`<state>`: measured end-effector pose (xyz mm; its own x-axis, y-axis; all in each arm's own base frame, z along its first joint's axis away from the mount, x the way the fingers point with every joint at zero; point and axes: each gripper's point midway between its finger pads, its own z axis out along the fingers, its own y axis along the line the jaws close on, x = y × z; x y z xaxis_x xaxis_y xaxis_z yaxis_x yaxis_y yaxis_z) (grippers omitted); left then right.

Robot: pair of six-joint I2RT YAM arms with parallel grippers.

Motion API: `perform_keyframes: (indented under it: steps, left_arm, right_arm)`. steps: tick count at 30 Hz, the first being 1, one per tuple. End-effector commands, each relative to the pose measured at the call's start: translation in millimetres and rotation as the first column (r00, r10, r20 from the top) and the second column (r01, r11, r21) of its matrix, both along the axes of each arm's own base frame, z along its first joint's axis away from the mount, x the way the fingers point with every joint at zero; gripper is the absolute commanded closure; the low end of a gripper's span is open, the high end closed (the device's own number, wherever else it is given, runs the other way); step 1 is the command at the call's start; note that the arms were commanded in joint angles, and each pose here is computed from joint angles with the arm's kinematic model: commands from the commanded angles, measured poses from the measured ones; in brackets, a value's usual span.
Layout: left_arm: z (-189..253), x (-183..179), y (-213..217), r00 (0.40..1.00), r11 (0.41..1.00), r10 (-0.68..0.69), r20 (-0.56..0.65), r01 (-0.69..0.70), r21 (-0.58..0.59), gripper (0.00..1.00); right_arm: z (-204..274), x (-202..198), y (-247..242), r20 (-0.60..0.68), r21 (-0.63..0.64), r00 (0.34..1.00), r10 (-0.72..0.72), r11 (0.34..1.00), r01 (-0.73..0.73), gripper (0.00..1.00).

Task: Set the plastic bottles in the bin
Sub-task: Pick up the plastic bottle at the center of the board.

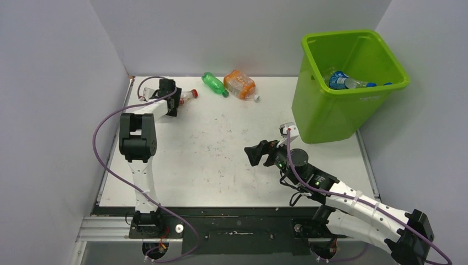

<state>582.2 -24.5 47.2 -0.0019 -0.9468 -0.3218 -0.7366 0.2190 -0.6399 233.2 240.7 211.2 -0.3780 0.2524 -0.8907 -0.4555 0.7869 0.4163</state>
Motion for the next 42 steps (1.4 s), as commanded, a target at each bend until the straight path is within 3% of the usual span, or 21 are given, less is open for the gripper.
perform_keyframes:
  steps: [1,7,12,16,20,25,34,37,42]
  left_arm:
    - [-10.8,10.8,6.7,0.999,0.999,0.032,0.020,-0.032,0.007,0.23]
    - [-15.8,10.6,3.9,0.998,1.000,0.015,0.059,-0.015,0.003,0.66]
    - [3.4,10.9,-6.2,0.988,0.999,-0.040,0.151,0.044,-0.019,0.86]
    - [46.0,-3.7,-18.1,0.961,0.993,-0.104,0.258,0.114,-0.026,1.00]
    - [120.1,-35.2,-37.5,0.887,0.977,-0.171,0.430,0.208,-0.040,1.00]
    - [179.2,-113.1,-69.8,0.800,0.948,-0.242,0.549,0.315,-0.040,1.00]
    - [228.8,-257.9,-115.7,0.636,0.915,-0.294,0.713,0.404,0.016,1.00]
    - [236.3,-287.0,-122.2,0.597,0.900,-0.328,0.732,0.433,0.050,1.00]
    - [244.1,-311.9,-126.5,0.552,0.880,-0.375,0.745,0.465,0.098,1.00]
  right_arm:
    - [22.8,0.1,6.7,0.036,0.067,0.999,0.010,0.998,-0.012,0.00]
    - [18.8,-0.5,4.5,0.029,0.058,1.000,0.005,0.998,-0.007,0.00]
    - [16.2,-1.4,2.0,0.022,0.057,1.000,-0.001,0.998,0.000,0.00]
    - [24.7,-3.7,1.1,0.034,0.073,0.999,0.004,0.997,-0.007,0.00]
    - [39.5,-4.5,0.3,0.060,0.078,0.998,0.010,0.997,-0.014,0.03]
    - [60.2,-11.6,13.7,0.082,0.151,0.994,0.071,0.985,-0.083,0.05]
    - [94.1,-30.9,47.1,0.087,0.425,0.977,0.192,0.880,-0.211,0.09]
    - [113.3,-38.2,53.1,0.124,0.488,0.969,0.213,0.837,-0.246,0.10]
    - [115.1,-43.6,78.3,0.112,0.486,0.961,0.253,0.830,-0.275,0.10]
